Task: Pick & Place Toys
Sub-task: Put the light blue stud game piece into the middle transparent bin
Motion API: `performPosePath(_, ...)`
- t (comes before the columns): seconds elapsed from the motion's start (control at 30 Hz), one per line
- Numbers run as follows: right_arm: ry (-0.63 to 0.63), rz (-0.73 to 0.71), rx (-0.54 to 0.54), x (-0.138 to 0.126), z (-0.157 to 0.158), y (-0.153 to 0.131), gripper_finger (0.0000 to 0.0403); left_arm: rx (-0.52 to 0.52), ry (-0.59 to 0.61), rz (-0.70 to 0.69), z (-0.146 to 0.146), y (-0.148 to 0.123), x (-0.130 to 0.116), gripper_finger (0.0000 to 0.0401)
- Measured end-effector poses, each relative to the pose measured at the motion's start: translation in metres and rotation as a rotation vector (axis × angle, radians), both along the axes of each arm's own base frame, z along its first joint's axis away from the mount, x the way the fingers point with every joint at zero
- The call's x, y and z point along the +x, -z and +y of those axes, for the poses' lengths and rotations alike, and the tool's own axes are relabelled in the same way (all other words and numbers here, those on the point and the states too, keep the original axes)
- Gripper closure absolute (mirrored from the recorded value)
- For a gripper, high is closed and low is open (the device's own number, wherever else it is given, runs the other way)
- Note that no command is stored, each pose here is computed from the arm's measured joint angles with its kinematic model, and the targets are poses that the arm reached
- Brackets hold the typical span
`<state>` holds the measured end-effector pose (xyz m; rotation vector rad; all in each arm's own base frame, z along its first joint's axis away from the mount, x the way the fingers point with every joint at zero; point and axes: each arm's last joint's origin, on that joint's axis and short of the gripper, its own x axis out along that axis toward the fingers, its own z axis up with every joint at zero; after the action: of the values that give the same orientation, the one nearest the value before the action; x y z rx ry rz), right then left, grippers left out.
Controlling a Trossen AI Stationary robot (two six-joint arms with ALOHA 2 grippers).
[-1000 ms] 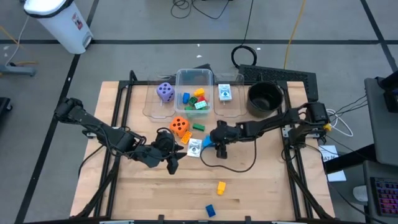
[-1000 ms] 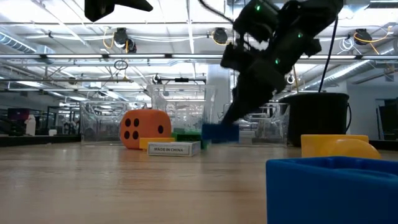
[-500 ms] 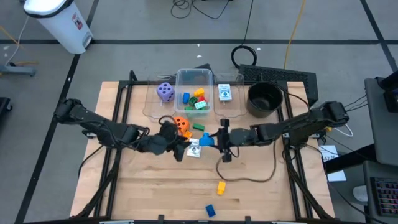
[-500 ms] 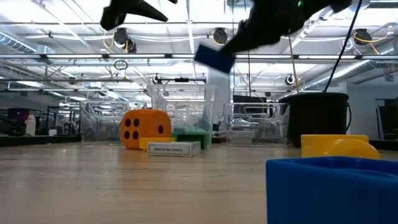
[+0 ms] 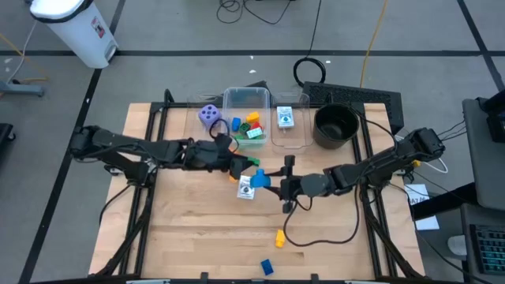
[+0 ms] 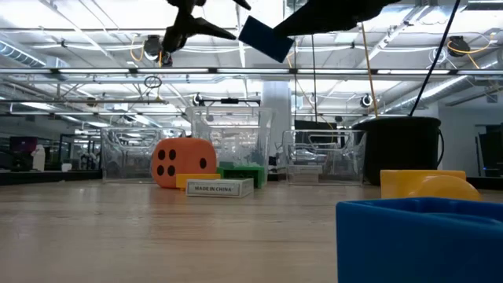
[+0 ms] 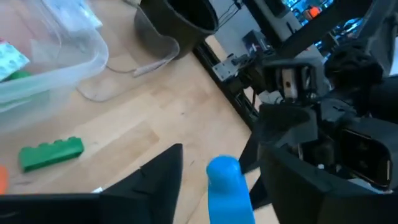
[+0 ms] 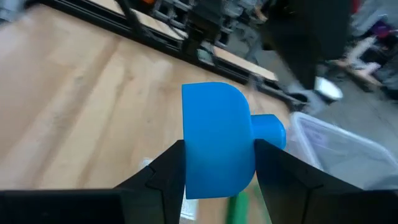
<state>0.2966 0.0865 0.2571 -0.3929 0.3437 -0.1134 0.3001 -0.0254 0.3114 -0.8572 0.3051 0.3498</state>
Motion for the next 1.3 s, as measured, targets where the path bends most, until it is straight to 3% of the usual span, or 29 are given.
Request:
performPosePath(0.3,-0.019,-0.012,-0.098,0.001,0.001,-0.004,0.0243,-0.12,0.151,-0.026,0.015,0.014,0.022,0.0122)
performPosePath(0.6,-0.028,-0.002,-0.129,0.001,0.0,-0.004,0.0243,-0.227,0.229,0.038,0.029,0.036,0.036,0.0119)
performPosePath(0.87,-0.031,0.006,-0.138,0.001,0.0,-0.003,0.0243,-0.249,0.255,0.043,0.032,0.039,0.039,0.0121)
performPosePath(1.0,-0.032,0.024,-0.145,0.0,0.0,-0.001,0.0244,-0.243,0.258,0.031,0.032,0.038,0.039,0.0148)
performPosePath(1.3,-0.023,0.034,-0.126,0.0,-0.001,0.0,0.0244,-0.246,0.296,0.018,0.031,0.037,0.04,0.0256)
